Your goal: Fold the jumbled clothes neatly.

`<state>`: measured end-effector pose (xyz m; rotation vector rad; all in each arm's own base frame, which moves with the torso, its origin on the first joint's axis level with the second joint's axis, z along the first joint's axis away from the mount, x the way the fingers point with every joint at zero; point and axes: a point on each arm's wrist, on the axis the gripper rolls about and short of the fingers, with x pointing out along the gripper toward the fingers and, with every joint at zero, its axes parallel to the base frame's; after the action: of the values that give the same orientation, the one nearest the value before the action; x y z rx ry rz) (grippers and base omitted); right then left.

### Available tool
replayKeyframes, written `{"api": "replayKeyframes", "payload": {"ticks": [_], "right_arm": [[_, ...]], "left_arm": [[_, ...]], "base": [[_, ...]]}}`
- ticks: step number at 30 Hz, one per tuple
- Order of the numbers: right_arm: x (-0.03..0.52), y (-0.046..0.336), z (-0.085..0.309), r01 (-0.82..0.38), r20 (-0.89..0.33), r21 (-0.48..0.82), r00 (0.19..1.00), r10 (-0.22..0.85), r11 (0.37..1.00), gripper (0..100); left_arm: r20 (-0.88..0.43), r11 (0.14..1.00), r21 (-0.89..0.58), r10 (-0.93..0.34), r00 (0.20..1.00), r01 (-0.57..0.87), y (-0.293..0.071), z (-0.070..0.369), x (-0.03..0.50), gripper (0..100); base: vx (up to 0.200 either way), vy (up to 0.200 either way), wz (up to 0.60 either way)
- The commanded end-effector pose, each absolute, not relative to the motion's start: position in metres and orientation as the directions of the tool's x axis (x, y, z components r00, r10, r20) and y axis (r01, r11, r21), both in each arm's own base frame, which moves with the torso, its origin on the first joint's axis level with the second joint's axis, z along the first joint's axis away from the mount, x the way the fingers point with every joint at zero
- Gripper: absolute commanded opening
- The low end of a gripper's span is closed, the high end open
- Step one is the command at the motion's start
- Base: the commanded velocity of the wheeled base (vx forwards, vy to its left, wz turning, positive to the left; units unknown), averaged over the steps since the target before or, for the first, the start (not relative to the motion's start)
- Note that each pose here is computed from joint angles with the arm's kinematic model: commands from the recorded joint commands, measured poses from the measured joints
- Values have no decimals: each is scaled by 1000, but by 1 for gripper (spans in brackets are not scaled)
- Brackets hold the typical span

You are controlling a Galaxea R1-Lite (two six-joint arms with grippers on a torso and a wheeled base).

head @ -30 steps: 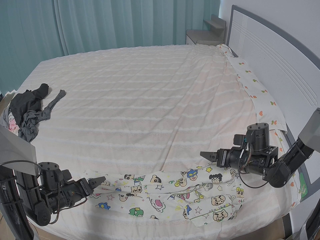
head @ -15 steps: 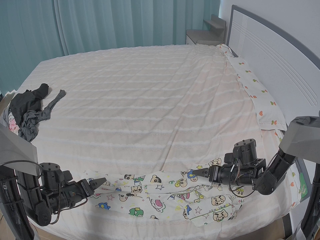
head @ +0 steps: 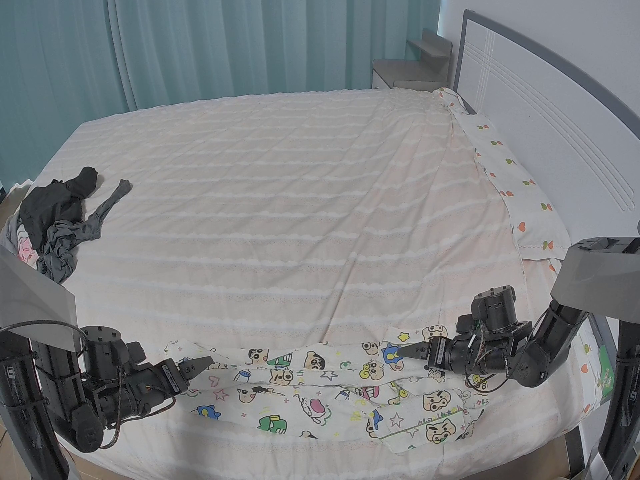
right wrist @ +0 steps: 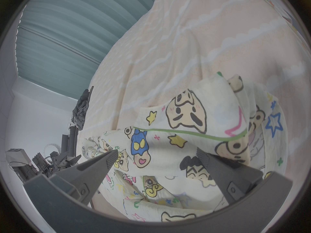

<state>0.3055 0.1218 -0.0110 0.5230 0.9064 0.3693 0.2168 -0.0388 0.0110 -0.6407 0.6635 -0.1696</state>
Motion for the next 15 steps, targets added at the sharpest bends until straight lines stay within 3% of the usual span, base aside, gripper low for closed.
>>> {"api": "replayKeyframes", "payload": {"ticks": [1, 11, 15], "right_arm": [[304, 121, -11, -83, -646, 573, 567, 512, 815, 100], [271, 108, 46, -145, -558, 594, 635, 535, 791, 100], [247, 80, 70, -113, -516, 608, 696, 499, 786, 100]], "left_arm": [[-528, 797, -602, -343, 777, -57, -38, 10, 214, 100], [-500, 796, -604, -335, 799, -44, -37, 18, 214, 100], [-428, 813, -582, -312, 848, 5, -31, 36, 213, 100]], "base": [[0, 0, 0], [0, 0, 0], [0, 0, 0]]}}
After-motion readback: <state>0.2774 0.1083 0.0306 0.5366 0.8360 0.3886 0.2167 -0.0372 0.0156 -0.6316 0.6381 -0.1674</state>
